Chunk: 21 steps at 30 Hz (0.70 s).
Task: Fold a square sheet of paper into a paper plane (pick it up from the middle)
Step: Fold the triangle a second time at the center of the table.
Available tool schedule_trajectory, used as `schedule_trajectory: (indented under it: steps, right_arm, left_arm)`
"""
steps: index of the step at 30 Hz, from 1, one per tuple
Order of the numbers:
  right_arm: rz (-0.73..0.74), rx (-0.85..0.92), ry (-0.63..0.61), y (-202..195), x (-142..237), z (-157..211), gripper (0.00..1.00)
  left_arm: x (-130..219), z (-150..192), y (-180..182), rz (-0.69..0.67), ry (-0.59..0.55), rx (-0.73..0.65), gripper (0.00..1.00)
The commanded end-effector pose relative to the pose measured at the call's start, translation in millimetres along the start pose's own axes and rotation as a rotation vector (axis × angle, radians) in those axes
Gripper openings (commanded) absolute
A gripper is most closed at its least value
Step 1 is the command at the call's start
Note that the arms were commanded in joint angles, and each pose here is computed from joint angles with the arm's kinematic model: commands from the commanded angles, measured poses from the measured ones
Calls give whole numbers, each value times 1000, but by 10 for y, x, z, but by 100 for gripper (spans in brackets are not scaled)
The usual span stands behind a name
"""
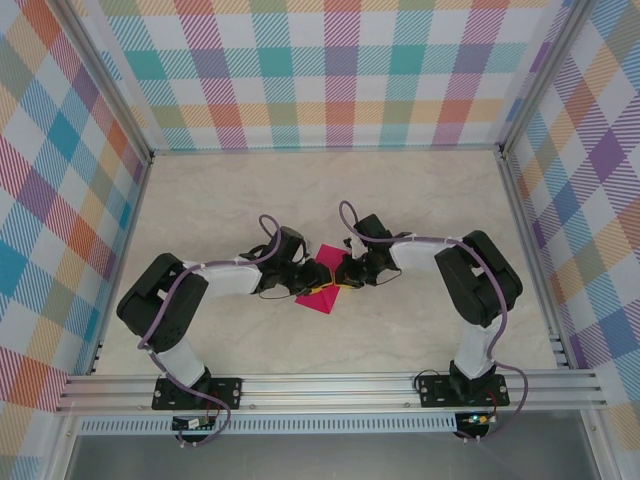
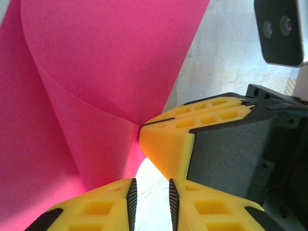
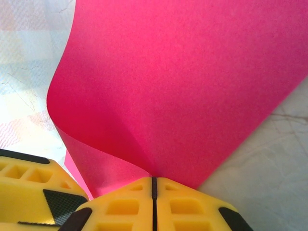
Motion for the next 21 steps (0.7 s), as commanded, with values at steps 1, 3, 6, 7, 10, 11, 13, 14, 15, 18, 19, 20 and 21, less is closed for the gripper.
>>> schedule_trajectory:
  steps: [1, 3, 6, 7, 10, 11, 13, 14, 15, 18, 19, 20, 21]
  right_arm:
    - [5, 23, 4, 28, -12, -36, 8]
    - [5, 25, 5, 24, -16, -37, 8]
    - [8, 22, 8, 21, -22, -34, 8]
    - [9, 22, 8, 19, -21, -34, 8]
    - [16, 19, 13, 8, -30, -25, 8]
    - [17, 20, 13, 4, -34, -25, 8]
    - [21, 17, 16, -4, -37, -24, 8]
    - [23, 15, 17, -8, -39, -21, 8]
    - [23, 16, 15, -7, -40, -24, 8]
    - [29, 13, 19, -16, -47, -18, 8]
    - [31, 13, 18, -19, -46, -20, 8]
    - [32, 12, 19, -21, -48, -19, 8]
    - [34, 12, 21, -23, -51, -14, 8]
  left_arm:
    - [-48, 9, -35, -3, 14, -20, 26]
    - [-56, 5, -23, -11, 13, -17, 26]
    - [-66, 1, -8, -21, 11, -13, 26]
    - [-71, 0, 0, -23, 12, -13, 26]
    - [-77, -3, 11, -30, 11, -10, 26]
    - [-78, -2, 17, -31, 11, -10, 26]
    - [-82, -8, 18, -34, 10, -7, 26]
    - [-86, -6, 21, -35, 11, -7, 25]
    - [-92, -8, 28, -38, 12, -6, 25]
    - [-100, -8, 42, -42, 13, -3, 25]
    - [-106, -9, 49, -46, 13, -2, 25]
    - [-107, -12, 51, -49, 12, -2, 25]
    - [-109, -12, 54, -50, 12, 0, 25]
Point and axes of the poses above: each hand's point on the last joint's axis, 136 mm out from that joint toward the fingers, its own x axis back along the fingers, its own y axis along the line the jaws close on, z = x × y, the point moved 9 cm from there along x, back along the fingers, and after that the axes turned 15 degrees about x, right-handed, at the moved point
